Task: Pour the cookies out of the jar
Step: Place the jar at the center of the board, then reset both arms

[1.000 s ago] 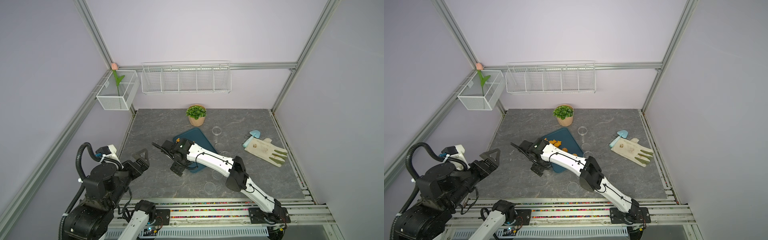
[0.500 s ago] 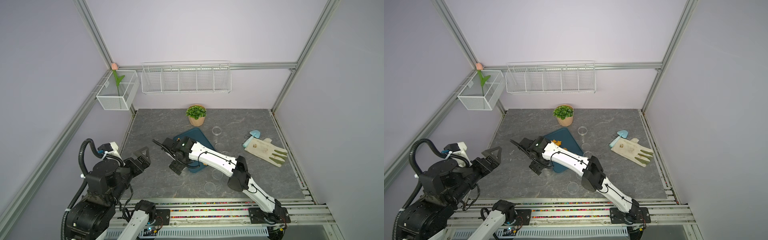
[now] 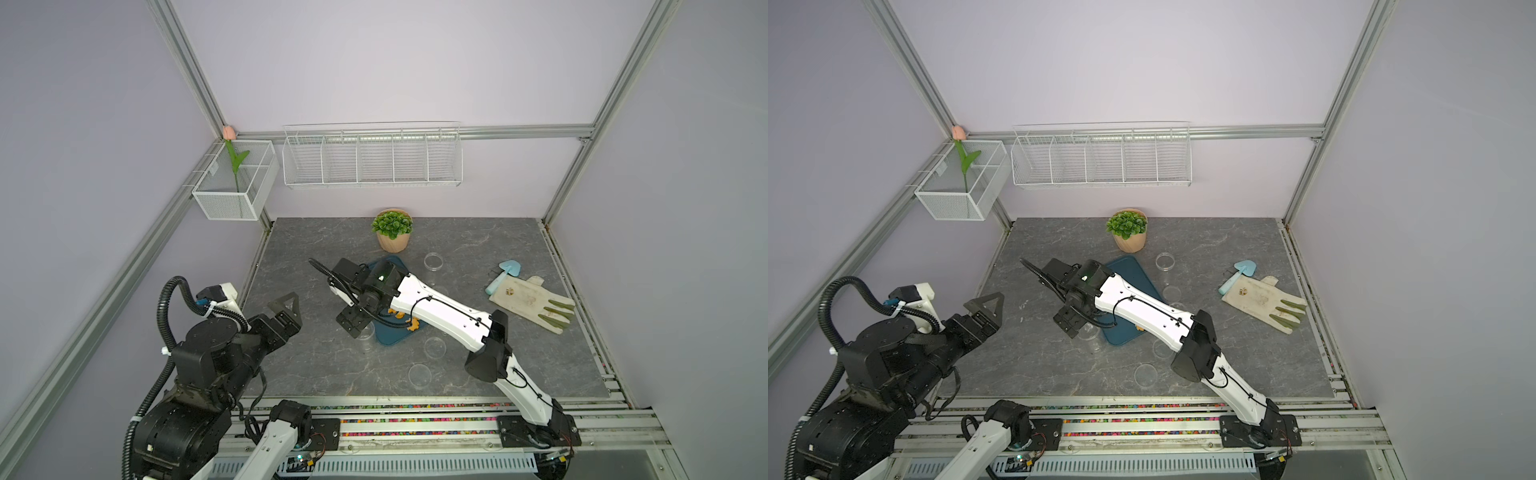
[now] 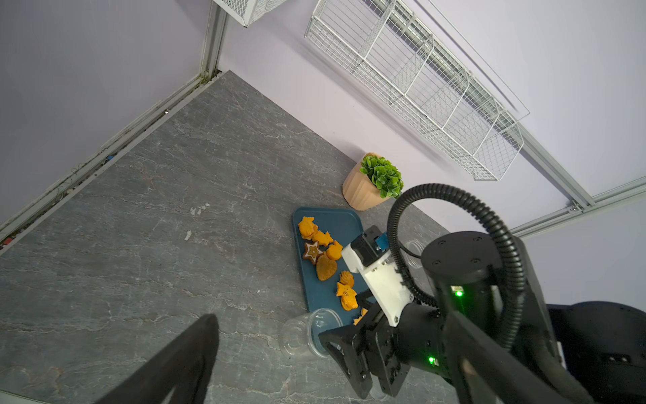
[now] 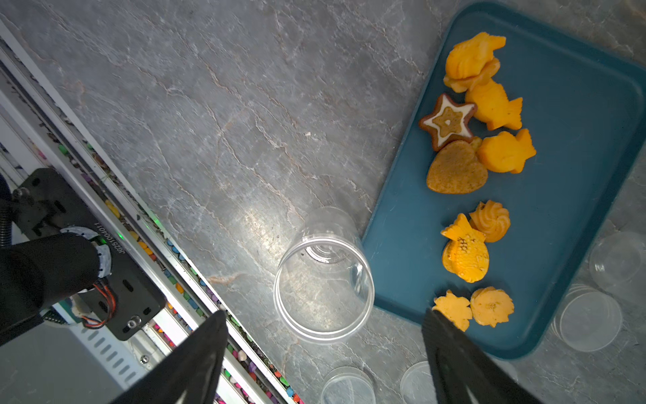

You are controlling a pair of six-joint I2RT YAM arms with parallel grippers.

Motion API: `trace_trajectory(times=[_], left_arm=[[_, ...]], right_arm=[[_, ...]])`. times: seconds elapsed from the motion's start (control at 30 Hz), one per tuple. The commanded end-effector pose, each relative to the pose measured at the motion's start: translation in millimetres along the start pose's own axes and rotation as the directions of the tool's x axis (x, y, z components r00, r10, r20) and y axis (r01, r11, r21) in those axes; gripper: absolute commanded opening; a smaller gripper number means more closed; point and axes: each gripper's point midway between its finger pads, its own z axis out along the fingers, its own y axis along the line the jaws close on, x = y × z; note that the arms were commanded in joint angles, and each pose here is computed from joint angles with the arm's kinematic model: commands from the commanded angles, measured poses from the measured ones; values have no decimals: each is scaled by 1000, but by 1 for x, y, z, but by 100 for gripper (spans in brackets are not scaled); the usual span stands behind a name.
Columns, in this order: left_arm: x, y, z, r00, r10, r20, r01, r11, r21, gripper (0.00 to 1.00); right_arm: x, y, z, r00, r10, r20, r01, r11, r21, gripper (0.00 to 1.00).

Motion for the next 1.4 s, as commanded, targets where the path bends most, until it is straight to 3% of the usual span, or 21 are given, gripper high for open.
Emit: trace_trajectory(times=[0.0, 0.37, 0.57, 0.67, 0.8, 1.1, 1.17, 1.37], left_arm=[[0, 2, -2, 1000, 11, 2, -11, 1000, -5, 100], [-4, -5, 0, 1000, 4, 9, -4, 1000, 17, 100], [-4, -8, 3, 1000, 2, 2, -2, 1000, 26, 100], [-4, -10, 5, 1000, 5, -4, -5, 1000, 30, 100], [-3, -12, 7, 1000, 4, -12, -3, 999, 37, 100], [-3, -16, 17, 1000, 11, -18, -10, 999, 43, 100], [-3, -17, 22, 1000, 13, -21, -13, 999, 41, 100], [-7, -22, 32, 1000, 26, -12, -26, 999, 43, 100]], right_arm=[[-24, -16, -51, 989, 54, 140, -51, 998, -20, 89], [-46, -56, -134, 930, 181, 320, -152, 982, -115, 89], [-57, -52, -175, 883, 267, 387, -153, 942, -299, 89], [-66, -41, -193, 856, 337, 392, -133, 877, -462, 89], [-77, -20, -217, 840, 408, 358, -67, 732, -678, 89], [-83, -37, -264, 775, 541, 327, -20, 537, -843, 89], [-79, -51, -271, 750, 568, 339, -30, 542, -840, 89], [-44, -124, -288, 644, 626, 440, -135, 659, -740, 89]])
